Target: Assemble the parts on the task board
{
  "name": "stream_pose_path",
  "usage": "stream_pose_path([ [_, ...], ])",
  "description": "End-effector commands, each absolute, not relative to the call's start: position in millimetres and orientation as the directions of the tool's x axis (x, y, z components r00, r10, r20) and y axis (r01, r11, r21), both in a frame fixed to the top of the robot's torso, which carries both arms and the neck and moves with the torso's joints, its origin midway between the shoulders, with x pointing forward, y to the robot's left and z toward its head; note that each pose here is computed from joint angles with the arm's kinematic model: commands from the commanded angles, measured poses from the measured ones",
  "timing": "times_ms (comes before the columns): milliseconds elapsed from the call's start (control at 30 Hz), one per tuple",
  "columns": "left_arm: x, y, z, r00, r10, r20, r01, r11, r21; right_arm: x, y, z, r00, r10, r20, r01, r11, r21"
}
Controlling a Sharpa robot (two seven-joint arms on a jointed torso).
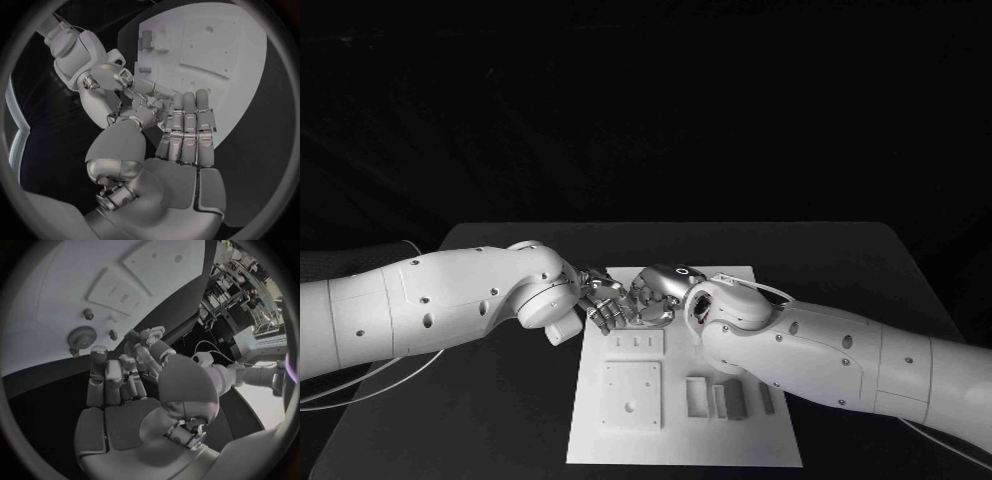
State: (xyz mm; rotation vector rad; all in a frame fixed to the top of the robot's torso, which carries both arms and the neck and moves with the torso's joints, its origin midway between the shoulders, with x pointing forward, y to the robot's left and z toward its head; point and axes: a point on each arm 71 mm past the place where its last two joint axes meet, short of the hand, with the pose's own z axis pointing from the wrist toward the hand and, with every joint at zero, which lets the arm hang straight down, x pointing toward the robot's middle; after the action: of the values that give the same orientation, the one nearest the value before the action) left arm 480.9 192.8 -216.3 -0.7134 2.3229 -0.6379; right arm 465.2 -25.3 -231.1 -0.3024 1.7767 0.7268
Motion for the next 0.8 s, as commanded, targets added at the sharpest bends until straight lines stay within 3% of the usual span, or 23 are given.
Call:
stream_pose_path([
  [33,481.4,189.9,-214.2,-0.657,-0.631,-0.412,-0.315,0.727,-0.610,464,-25,-232,-0.333,0.144,-0.932,-0.549,0.774,0.315],
  [300,483.3,193.8,-214.3,-0.642,-0.629,-0.439,-0.320,0.740,-0.592,467,-36,-234,-0.335,0.137,-0.932,-0.536,0.786,0.308],
  [600,484.4,194.5,-215.0,-0.647,-0.619,-0.446,-0.321,0.751,-0.578,472,-67,-234,-0.322,0.145,-0.936,-0.494,0.817,0.297],
  [800,485.6,193.2,-217.7,-0.646,-0.612,-0.456,-0.319,0.760,-0.567,490,-100,-210,-0.230,0.241,-0.943,-0.459,0.828,0.324],
])
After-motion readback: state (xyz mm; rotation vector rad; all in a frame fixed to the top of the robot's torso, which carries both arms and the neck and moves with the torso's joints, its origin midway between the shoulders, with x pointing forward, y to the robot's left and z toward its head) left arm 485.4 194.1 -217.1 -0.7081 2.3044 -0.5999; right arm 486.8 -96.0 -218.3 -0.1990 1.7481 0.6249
